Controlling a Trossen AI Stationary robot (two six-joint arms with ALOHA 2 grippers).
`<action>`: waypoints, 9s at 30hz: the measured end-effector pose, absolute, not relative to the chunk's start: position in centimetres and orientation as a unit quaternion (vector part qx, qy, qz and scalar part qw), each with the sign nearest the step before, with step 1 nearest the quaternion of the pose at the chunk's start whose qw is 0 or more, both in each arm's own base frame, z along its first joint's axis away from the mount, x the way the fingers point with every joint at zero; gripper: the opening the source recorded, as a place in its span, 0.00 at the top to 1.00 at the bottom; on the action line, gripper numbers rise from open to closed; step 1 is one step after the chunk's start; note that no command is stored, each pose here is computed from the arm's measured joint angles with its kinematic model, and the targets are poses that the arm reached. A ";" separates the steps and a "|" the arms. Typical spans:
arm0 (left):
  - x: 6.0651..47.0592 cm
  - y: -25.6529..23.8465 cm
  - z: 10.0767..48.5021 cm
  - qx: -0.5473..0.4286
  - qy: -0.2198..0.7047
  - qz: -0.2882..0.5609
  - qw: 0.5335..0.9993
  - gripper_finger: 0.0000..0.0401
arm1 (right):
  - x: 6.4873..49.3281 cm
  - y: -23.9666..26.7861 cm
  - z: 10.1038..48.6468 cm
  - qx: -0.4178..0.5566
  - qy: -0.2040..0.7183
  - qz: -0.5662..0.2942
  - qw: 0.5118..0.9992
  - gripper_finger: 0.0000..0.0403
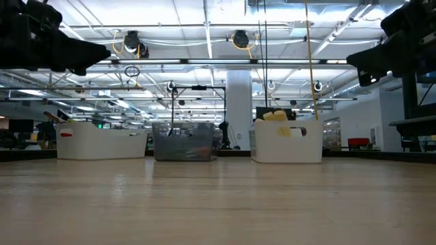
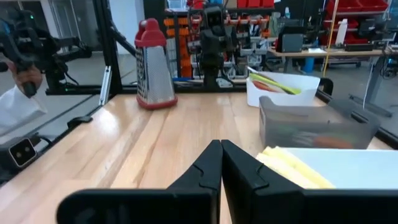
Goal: Pick & Place Kitchen Items
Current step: Return to Home Position
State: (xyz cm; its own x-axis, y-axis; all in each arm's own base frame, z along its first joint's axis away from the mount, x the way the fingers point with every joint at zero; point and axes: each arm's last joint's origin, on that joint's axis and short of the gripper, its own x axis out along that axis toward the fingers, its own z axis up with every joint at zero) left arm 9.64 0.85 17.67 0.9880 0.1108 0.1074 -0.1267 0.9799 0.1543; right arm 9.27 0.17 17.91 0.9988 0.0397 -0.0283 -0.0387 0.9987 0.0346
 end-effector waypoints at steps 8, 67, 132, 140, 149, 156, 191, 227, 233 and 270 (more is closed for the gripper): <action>9.6 0.8 17.6 0.079 -0.048 0.056 0.994 0.67 | 9.4 0.2 17.5 0.017 0.018 0.021 0.999 0.99; 9.6 0.8 17.7 0.102 -0.051 0.058 0.992 0.67 | 9.6 0.4 18.0 -0.062 -0.070 0.053 0.994 0.99; 9.6 0.8 17.7 0.102 -0.051 0.058 0.992 0.67 | 9.6 0.4 18.0 -0.062 -0.070 0.053 0.994 0.99; 9.6 0.8 17.7 0.102 -0.051 0.058 0.992 0.67 | 9.6 0.4 18.0 -0.062 -0.069 0.053 0.994 0.99; 9.6 0.8 17.7 0.102 -0.051 0.058 0.992 0.67 | 9.6 0.4 18.0 -0.061 -0.070 0.053 0.994 0.99; 9.6 0.8 17.8 0.102 -0.051 0.058 0.992 0.67 | 9.6 0.4 18.0 -0.061 -0.069 0.053 0.994 0.99; 9.6 0.8 17.8 0.102 -0.051 0.058 0.992 0.67 | 9.6 0.4 18.0 -0.061 -0.070 0.053 0.994 0.99; 9.6 0.8 17.8 0.102 -0.051 0.058 0.992 0.67 | 9.6 0.4 18.0 -0.061 -0.070 0.053 0.994 0.99; 9.6 0.8 17.8 0.102 -0.051 0.058 0.992 0.67 | 9.6 0.4 18.0 -0.061 -0.070 0.053 0.994 0.99; 9.6 0.8 17.8 0.102 -0.051 0.058 0.992 0.67 | 9.6 0.4 18.0 -0.061 -0.070 0.053 0.994 0.99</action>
